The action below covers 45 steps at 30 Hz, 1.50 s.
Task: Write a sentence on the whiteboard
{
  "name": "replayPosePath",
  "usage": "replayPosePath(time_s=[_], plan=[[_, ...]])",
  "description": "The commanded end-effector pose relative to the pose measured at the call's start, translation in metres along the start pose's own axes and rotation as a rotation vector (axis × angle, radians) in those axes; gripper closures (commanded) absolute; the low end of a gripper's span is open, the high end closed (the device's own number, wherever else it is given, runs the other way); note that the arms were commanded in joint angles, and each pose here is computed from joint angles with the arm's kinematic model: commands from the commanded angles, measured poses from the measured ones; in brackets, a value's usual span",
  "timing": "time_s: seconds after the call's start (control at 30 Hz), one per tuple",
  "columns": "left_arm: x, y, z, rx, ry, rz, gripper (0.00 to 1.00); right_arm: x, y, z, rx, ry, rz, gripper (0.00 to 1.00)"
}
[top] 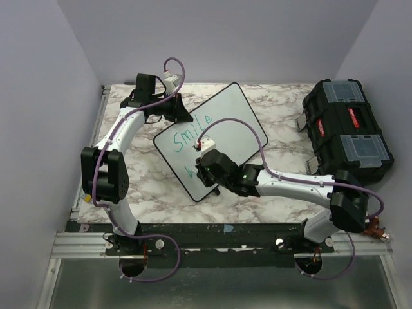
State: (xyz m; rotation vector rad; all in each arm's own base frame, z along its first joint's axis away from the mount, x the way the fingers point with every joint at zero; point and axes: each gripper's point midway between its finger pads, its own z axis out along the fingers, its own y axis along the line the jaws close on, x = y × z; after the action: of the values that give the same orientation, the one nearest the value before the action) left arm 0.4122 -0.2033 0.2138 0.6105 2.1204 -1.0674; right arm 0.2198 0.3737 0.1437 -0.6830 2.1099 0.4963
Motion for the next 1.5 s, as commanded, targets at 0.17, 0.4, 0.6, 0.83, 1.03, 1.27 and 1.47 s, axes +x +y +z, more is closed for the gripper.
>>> replayPosePath(time_s=[0.17, 0.4, 0.6, 0.83, 1.03, 1.27, 1.47], plan=[[0.002, 0.010, 0.005, -0.035, 0.014, 0.108, 1.00, 0.012, -0.017, 0.000, 0.086, 0.026, -0.002, 0.99], [0.001, 0.009, 0.004, -0.034, 0.013, 0.110, 1.00, 0.001, -0.023, -0.002, 0.128, 0.004, -0.003, 0.99], [0.001, 0.009, 0.004, -0.034, 0.012, 0.110, 1.00, -0.008, -0.022, -0.002, 0.130, -0.013, -0.001, 0.99], [0.001, 0.009, 0.004, -0.033, 0.012, 0.111, 1.00, -0.019, -0.015, -0.001, 0.112, -0.028, -0.005, 0.99], [0.001, 0.009, 0.004, -0.032, 0.012, 0.114, 1.00, -0.019, -0.008, 0.003, 0.083, -0.021, -0.008, 0.99], [0.001, 0.008, 0.004, -0.032, 0.012, 0.114, 1.00, -0.010, 0.001, 0.006, 0.031, 0.009, -0.009, 0.99], [0.001, 0.008, 0.004, -0.032, 0.011, 0.116, 1.00, -0.002, 0.007, 0.005, -0.013, 0.030, -0.011, 0.99]])
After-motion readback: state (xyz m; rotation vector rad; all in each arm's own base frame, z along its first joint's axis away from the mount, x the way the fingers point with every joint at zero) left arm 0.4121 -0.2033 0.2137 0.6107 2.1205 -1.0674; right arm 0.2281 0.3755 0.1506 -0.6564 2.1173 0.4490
